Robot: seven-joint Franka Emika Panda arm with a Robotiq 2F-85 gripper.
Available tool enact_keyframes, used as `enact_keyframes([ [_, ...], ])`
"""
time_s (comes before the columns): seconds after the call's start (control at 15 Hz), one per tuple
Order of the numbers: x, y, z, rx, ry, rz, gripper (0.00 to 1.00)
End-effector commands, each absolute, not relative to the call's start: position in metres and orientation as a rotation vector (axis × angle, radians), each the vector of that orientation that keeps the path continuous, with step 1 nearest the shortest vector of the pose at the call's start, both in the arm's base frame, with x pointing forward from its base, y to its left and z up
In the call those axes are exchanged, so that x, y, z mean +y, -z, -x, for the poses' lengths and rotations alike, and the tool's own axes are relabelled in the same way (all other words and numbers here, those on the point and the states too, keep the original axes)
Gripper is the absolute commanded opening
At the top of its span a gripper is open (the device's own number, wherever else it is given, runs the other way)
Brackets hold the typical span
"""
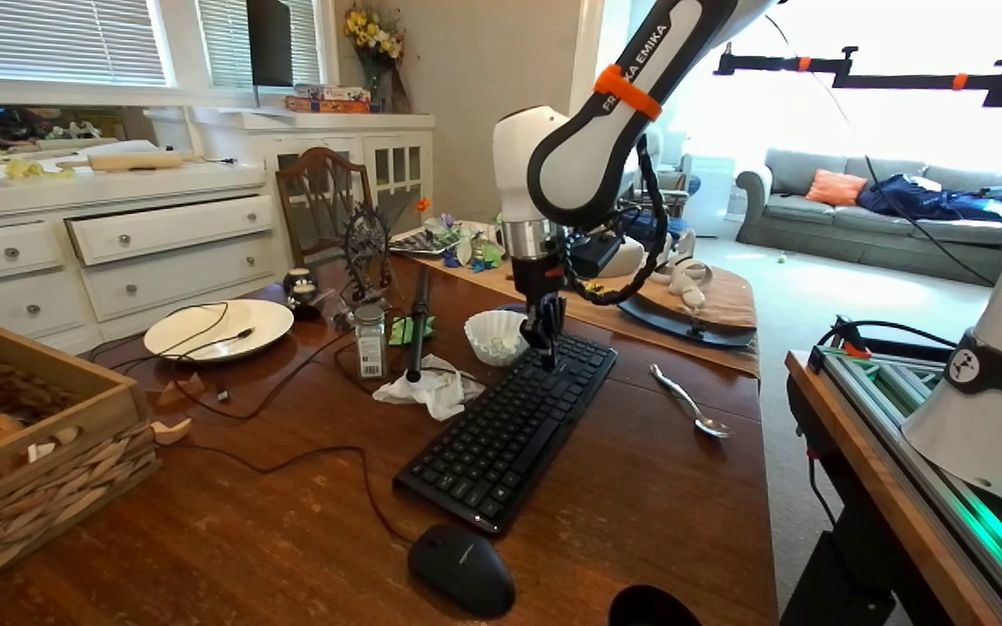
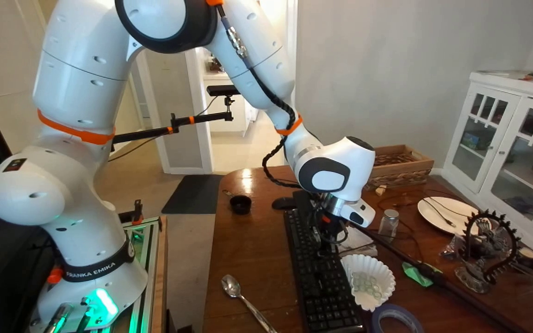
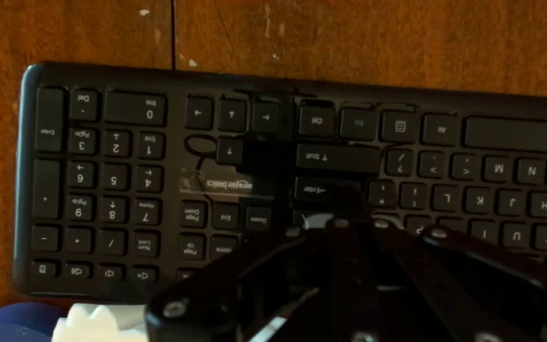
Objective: Press the enter button on the keyboard
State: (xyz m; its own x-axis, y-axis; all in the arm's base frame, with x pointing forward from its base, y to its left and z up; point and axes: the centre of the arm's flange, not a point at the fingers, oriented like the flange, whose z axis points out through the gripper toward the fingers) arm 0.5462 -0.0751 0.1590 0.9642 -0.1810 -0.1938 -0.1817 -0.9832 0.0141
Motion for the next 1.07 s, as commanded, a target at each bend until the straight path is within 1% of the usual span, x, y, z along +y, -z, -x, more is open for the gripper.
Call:
enact_keyframes([
  [0.0,-0.075,-0.145,-0.555,0.26,-0.305,3.092,0.0],
  [1.0,-0.074,-0.129,-0.561,0.281,-0.36,3.088,0.0],
])
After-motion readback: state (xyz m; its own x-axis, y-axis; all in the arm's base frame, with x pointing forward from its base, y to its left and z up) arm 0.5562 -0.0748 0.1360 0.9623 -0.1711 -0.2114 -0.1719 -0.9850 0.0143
